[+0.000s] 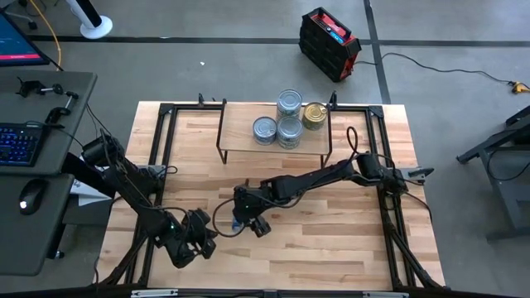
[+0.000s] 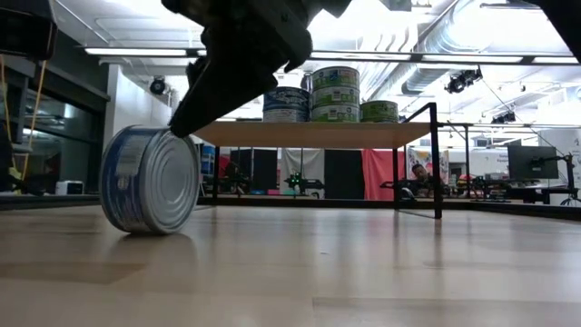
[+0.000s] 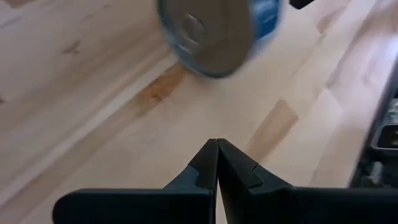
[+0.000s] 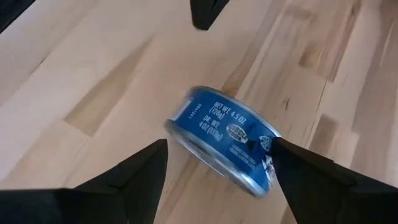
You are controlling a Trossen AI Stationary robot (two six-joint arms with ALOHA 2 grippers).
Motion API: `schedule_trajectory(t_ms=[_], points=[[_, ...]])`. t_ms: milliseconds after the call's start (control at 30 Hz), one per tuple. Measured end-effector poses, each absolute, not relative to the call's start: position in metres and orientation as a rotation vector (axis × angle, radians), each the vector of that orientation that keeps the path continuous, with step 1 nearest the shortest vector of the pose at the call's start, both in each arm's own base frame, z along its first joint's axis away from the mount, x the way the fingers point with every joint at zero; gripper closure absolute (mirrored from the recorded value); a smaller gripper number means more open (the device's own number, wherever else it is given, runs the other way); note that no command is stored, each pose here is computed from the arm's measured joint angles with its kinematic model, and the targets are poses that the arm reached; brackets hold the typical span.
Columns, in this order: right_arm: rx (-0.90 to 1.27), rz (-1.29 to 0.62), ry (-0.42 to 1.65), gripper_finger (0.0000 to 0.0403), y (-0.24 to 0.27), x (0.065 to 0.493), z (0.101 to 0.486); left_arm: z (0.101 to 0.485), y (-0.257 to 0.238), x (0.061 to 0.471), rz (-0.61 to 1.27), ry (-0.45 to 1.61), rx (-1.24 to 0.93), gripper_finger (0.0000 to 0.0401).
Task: Stack canned seafood by type on shelf
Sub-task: Stack the blue tuna can on top of the other blue tuna can on the shelf
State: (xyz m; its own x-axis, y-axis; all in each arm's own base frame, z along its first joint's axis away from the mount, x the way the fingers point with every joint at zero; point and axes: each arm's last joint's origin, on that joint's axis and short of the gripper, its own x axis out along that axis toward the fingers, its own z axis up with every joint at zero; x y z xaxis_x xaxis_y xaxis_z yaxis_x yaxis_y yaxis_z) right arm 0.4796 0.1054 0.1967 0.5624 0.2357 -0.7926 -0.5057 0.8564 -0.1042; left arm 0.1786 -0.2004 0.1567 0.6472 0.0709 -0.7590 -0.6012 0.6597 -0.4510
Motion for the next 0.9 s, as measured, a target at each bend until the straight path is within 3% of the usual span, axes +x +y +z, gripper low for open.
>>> schedule_trajectory(t_ms=[267, 533, 700, 900], points=[[-0.264, 0.476, 0.898, 0.0128, 0.119, 0.475, 0.217, 0.152, -0.192, 0.171, 0.493, 0.835, -0.655, 0.0401], [-0.511, 0.578, 0.808, 0.0128, 0.132, 0.475, 0.24, 0.151, -0.188, 0.168, 0.521, 0.856, -0.609, 0.0401], [-0.662, 0.673, 0.785, 0.0128, 0.14, 0.475, 0.23, 0.152, -0.193, 0.171, 0.49, 0.842, -0.669, 0.0401], [-0.664, 0.652, 0.804, 0.0128, 0.141, 0.479, 0.219, 0.162, -0.212, 0.181, 0.334, 0.779, -0.876, 0.0401]])
